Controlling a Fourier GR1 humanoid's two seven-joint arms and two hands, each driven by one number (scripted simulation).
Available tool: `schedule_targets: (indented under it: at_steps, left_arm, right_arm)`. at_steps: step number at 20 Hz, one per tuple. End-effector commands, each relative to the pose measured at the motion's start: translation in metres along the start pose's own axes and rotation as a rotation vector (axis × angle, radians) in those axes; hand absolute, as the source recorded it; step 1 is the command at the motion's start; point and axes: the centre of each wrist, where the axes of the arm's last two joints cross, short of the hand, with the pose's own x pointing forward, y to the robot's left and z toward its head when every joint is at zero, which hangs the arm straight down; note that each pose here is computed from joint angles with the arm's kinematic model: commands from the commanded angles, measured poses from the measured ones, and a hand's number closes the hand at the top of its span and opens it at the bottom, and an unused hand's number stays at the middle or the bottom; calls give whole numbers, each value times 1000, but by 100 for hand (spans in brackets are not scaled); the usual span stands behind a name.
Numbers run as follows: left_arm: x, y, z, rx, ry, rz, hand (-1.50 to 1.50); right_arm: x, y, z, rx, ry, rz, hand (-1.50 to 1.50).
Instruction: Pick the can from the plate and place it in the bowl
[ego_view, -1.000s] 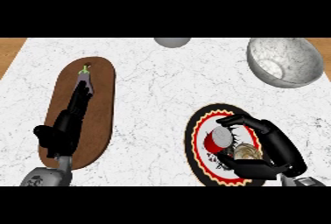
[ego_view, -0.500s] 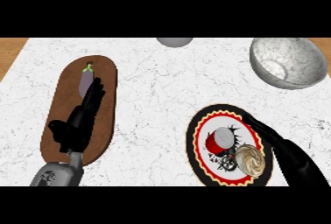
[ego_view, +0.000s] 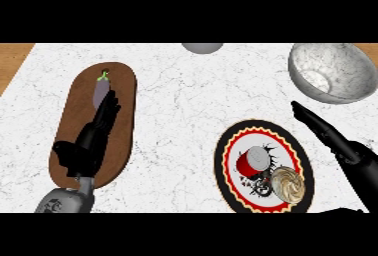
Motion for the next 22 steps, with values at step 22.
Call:
schedule_targets:
  at_steps: [22]
  left_arm:
    - [-1, -2, -3, 1, -4, 24, 0]
  right_arm:
    - [-40, 20, -11, 259, 240, -4, -150]
